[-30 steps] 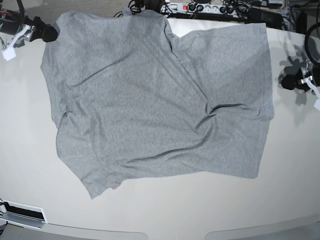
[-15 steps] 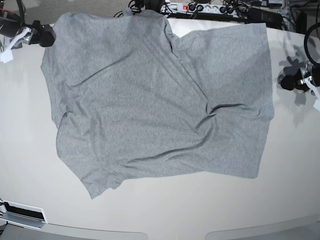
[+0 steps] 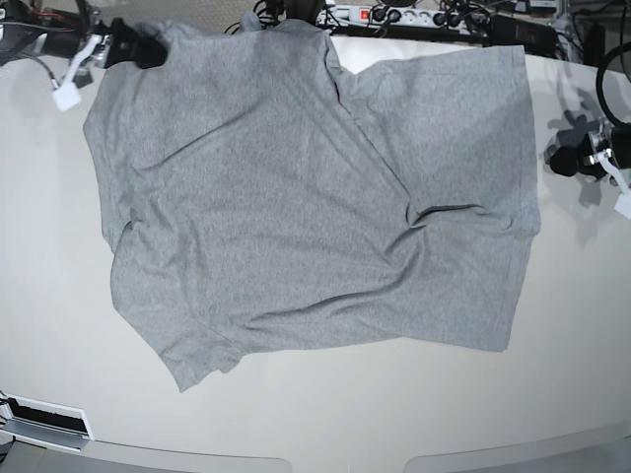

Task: Layout the t-shirt on the table in an organized manner, then fold the t-shirt properly
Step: 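Grasp the collar-side corners of the shirt with both grippers, then lift the shirt by both corners and stretch it taut between grippers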

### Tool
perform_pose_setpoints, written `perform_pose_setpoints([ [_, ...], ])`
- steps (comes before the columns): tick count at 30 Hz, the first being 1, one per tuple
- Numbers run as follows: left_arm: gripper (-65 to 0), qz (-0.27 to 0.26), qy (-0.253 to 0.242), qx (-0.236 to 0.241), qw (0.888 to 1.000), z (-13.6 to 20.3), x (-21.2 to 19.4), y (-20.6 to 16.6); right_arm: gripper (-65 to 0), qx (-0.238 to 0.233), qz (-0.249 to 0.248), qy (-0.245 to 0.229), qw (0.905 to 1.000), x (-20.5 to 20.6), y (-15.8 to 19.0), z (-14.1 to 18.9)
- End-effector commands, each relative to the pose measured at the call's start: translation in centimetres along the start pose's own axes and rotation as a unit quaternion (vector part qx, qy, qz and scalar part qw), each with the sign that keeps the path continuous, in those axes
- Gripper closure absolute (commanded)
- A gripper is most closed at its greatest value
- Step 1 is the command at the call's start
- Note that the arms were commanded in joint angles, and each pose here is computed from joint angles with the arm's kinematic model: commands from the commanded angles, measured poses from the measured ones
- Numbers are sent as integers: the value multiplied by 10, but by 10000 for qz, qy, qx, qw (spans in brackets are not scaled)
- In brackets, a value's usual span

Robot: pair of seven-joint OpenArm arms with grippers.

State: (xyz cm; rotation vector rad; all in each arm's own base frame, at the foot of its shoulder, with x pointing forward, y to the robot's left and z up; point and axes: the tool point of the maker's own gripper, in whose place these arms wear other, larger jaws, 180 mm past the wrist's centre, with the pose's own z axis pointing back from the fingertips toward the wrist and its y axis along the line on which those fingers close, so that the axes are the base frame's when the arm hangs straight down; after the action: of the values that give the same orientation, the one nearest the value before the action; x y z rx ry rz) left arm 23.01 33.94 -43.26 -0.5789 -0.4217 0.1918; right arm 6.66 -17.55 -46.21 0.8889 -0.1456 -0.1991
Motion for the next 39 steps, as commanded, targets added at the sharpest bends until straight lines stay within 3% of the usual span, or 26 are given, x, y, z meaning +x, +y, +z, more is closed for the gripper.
perform_pose_setpoints([
  [1,0,-149,-163,25,9998,12,17,0,-419,-183,19,330,9993,-13,-6,0],
  [4,0,-135,-117,22,9998,13,14,0,-406,-124,57,391,9991,-14,-3,-5],
  [5,0,-102,-111,-13,9999,13,12,0,-371,-103,64,327,9994,-11,-2,-5],
  [7,0,10,-51,-160,9999,13,6,-4,-229,-57,65,209,9997,-5,-1,-2],
  [9,0,143,71,-359,9992,13,-3,-10,-34,-19,113,141,9998,1,1,3],
  [10,0,220,113,-477,9986,14,-8,-13,0,-17,149,122,9998,3,2,6],
  [13,0,443,148,-730,9962,17,-20,-18,0,-42,281,86,9996,10,4,11],
  [21,0,863,470,-589,9934,20,-75,-4,0,-82,574,36,9983,21,11,16],
  [22,-51,886,493,-581,9932,20,-78,-4,0,-79,632,28,9980,23,13,17],
  [25,-323,941,597,-555,9922,20,-88,-2,0,-70,834,-4,9965,29,21,18],
  [27,-415,984,646,-552,9915,20,-95,-2,0,-75,935,-12,9956,32,24,18],
  [39,-418,1082,1168,-756,9843,6,-128,-15,0,-62,1232,-64,9923,40,36,19],
])
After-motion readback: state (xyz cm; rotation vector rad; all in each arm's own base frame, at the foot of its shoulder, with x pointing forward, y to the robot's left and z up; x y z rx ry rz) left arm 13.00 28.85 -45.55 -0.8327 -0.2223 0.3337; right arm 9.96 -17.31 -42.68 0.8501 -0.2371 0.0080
